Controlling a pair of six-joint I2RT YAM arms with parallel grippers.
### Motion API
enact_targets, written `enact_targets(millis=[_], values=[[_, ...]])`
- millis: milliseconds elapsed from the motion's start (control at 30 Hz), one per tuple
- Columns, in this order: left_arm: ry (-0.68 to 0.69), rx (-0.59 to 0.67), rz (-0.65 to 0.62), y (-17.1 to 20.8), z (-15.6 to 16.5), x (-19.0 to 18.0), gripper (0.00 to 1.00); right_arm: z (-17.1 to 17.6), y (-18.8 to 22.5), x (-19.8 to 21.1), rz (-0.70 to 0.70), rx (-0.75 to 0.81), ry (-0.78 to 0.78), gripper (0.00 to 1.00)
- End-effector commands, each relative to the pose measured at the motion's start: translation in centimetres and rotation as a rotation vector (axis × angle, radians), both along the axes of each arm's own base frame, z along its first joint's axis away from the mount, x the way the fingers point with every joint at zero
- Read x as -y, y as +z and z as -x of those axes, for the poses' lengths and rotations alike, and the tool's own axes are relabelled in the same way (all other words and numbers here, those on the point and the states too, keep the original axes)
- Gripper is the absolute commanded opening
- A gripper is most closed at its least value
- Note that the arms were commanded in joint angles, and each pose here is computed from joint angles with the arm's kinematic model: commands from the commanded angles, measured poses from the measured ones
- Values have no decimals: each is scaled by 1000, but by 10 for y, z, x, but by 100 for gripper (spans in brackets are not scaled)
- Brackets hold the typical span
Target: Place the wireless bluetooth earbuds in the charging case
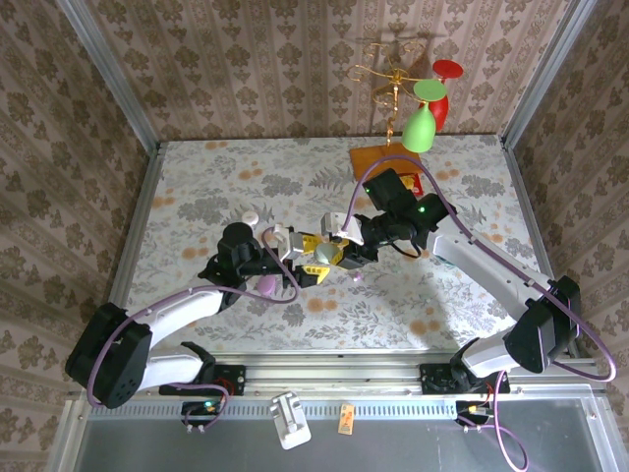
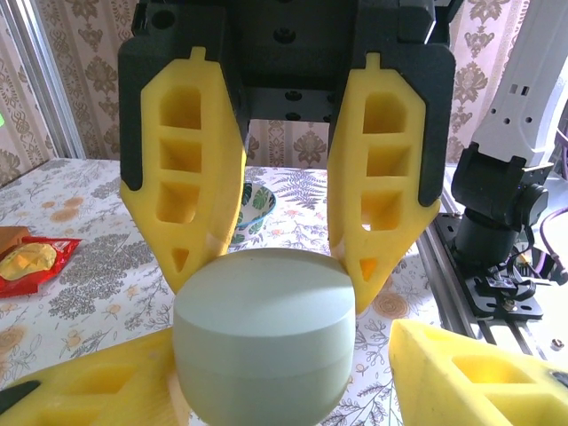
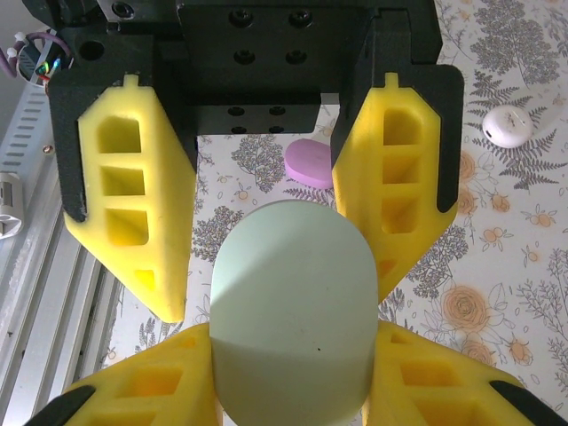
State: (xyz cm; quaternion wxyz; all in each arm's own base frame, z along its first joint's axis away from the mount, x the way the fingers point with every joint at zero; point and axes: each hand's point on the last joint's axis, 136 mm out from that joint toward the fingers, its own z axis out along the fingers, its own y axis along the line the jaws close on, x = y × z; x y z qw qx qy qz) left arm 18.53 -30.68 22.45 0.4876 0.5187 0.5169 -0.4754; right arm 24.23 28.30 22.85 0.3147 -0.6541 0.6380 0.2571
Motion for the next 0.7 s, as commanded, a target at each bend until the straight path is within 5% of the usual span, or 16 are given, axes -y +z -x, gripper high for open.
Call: enact_targets(millis=[0,433,667], values=[[-32,57,31,18,5,3,57,3,7,-1,-32,-23,1,34],[-38,38,38,20,5,4,35,0,3,-1,-19,-21,-5,36],[-50,51,50,21,8,3,29,-10,2,0,-17,25,-43,64]])
